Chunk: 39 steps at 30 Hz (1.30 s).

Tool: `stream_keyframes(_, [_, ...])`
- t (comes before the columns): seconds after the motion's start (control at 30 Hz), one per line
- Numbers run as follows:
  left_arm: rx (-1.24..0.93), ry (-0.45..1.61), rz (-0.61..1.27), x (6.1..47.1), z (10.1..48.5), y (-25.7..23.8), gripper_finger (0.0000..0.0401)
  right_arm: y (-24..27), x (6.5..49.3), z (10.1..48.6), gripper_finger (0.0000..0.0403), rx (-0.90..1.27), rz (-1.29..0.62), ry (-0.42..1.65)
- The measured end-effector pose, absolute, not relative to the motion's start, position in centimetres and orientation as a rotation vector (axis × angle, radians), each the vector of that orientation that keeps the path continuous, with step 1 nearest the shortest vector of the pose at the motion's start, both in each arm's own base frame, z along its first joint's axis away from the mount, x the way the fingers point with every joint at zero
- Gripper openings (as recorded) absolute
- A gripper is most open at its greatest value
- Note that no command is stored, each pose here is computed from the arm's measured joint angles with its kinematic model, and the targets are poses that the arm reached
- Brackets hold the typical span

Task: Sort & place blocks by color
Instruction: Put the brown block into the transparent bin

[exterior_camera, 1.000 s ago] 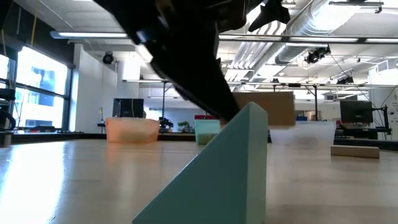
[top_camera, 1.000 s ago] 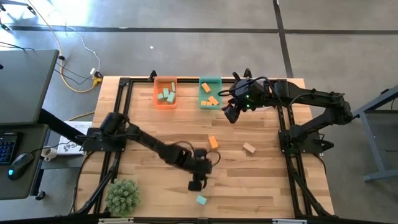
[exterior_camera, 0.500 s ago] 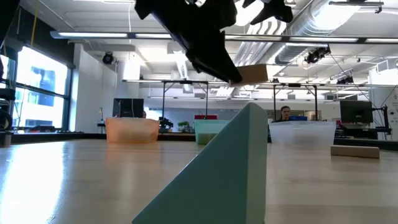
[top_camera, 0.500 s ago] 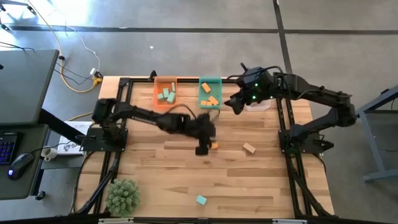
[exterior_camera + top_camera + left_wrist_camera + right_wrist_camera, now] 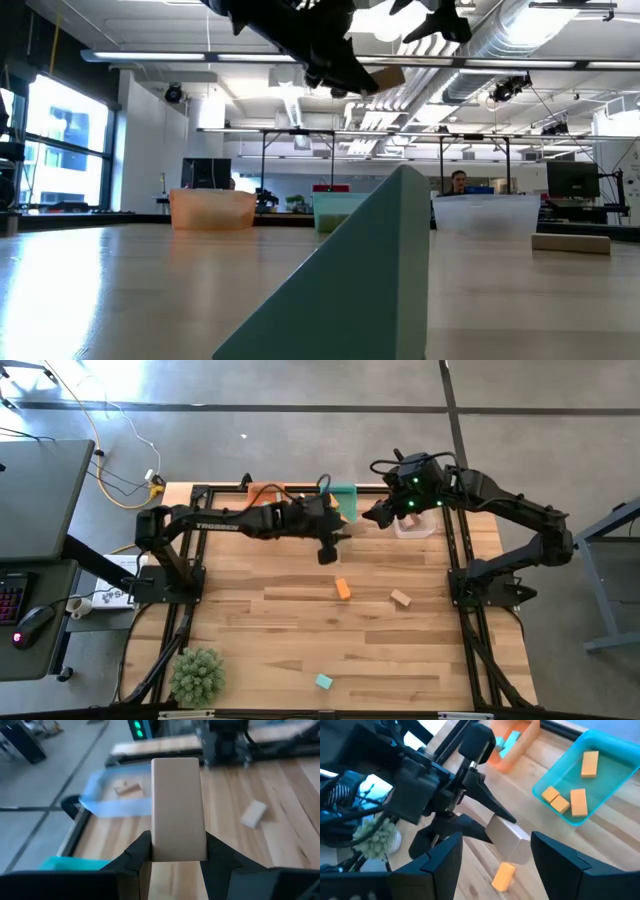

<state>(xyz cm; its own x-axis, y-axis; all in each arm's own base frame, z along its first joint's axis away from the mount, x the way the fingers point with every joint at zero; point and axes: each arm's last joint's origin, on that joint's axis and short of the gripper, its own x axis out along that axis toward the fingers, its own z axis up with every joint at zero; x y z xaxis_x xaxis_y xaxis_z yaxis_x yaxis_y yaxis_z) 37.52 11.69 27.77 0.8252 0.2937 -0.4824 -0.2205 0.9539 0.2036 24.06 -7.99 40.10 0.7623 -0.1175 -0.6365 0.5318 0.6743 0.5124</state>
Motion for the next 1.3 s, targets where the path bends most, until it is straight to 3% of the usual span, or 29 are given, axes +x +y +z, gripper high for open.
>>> stream_keyframes(0.47, [0.262,0.383,0.306,37.6,29.6,12.9,0.0107,-8.8,24.3,40.3,0.0222,0.718,-0.532,0.521])
stream_keyframes(0.93, [0.456,0.321,0.408,37.7,30.7,13.3,0.0107,-8.9,24.7,40.0,0.0220,0.760,-0.503,0.539])
stream_keyframes(1.3, [0.520,0.281,0.419,37.8,31.3,13.3,0.0108,-8.9,24.9,39.7,0.0142,0.771,-0.517,0.547])
